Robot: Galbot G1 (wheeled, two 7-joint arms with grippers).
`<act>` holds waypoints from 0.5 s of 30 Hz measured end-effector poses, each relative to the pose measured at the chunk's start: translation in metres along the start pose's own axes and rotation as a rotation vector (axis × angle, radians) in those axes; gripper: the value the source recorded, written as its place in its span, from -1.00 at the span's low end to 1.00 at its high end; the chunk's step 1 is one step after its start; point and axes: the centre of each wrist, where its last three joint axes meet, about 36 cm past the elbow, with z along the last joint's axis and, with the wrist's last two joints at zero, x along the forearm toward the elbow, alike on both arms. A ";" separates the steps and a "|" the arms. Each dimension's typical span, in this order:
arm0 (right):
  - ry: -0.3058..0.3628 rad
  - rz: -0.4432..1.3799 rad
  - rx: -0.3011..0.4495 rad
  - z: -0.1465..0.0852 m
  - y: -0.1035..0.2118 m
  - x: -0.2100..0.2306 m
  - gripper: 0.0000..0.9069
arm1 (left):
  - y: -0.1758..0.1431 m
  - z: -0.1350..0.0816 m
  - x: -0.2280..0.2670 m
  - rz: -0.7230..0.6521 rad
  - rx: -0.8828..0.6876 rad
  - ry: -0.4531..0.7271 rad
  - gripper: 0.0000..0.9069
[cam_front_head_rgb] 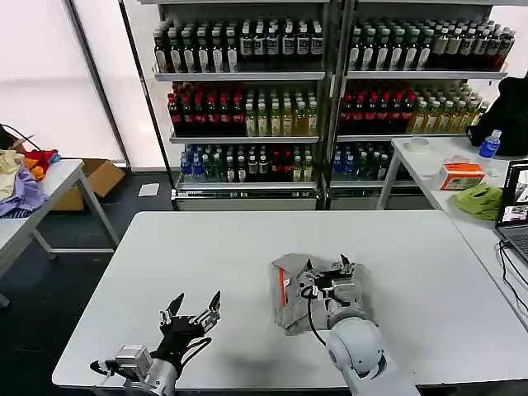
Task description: Fold and organize the clothes.
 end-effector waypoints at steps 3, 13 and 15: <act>0.022 0.002 0.004 0.007 0.001 -0.001 1.00 | 0.002 -0.002 0.002 0.002 -0.007 -0.003 1.00; 0.064 0.020 0.003 0.017 0.002 -0.010 1.00 | 0.004 -0.006 0.003 0.004 -0.016 -0.016 1.00; 0.072 0.018 0.005 0.020 0.003 -0.012 1.00 | 0.004 -0.007 0.003 0.005 -0.017 -0.017 1.00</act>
